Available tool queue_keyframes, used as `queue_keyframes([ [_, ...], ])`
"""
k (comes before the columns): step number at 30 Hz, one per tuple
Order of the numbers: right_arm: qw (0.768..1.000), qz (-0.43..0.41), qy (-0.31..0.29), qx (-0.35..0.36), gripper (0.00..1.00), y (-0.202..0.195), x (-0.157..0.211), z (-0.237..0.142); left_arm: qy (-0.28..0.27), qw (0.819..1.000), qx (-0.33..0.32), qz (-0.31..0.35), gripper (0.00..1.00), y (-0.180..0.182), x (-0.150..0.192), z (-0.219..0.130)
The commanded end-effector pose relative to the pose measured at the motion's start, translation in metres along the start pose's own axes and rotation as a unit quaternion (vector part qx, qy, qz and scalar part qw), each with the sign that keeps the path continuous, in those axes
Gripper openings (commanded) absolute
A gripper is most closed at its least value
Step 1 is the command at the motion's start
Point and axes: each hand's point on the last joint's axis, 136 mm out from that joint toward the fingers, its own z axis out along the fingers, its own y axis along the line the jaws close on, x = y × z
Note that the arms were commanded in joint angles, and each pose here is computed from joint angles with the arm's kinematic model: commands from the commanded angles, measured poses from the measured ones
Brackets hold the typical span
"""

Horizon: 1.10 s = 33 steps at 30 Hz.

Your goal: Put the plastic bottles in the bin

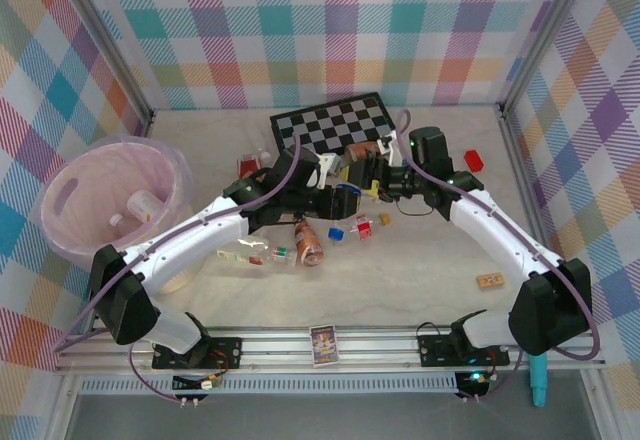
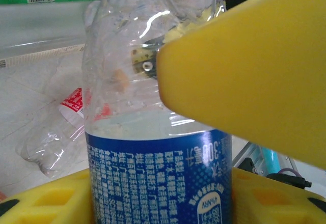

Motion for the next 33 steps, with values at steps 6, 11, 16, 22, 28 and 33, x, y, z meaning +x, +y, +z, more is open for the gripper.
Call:
queue_keyframes([
  [6, 0.998, -0.014, -0.052, 0.03, 0.99, 0.006, -0.023, -0.048, -0.001, 0.999, -0.044, 0.019, 0.51, 0.007, -0.003, -0.014],
  [11, 0.995, -0.003, -0.057, 0.083, 1.0, -0.026, -0.016, -0.054, -0.009, 0.993, -0.108, 0.055, 0.49, 0.012, -0.018, -0.05],
  [16, 0.993, 0.02, -0.026, 0.114, 0.99, -0.055, 0.002, -0.045, -0.034, 0.985, -0.153, 0.069, 0.44, 0.026, -0.048, -0.098],
  [22, 0.988, 0.023, -0.006, 0.151, 0.99, -0.075, 0.018, -0.047, -0.091, 0.973, -0.205, 0.061, 0.38, 0.053, -0.082, -0.165],
  [28, 0.987, 0.029, 0.005, 0.156, 0.98, -0.082, 0.025, -0.045, -0.171, 0.948, -0.269, 0.03, 0.35, 0.085, -0.109, -0.249],
  [33, 0.989, 0.036, 0.014, 0.144, 0.98, -0.08, 0.026, -0.041, -0.213, 0.914, -0.344, -0.007, 0.33, 0.111, -0.109, -0.313],
])
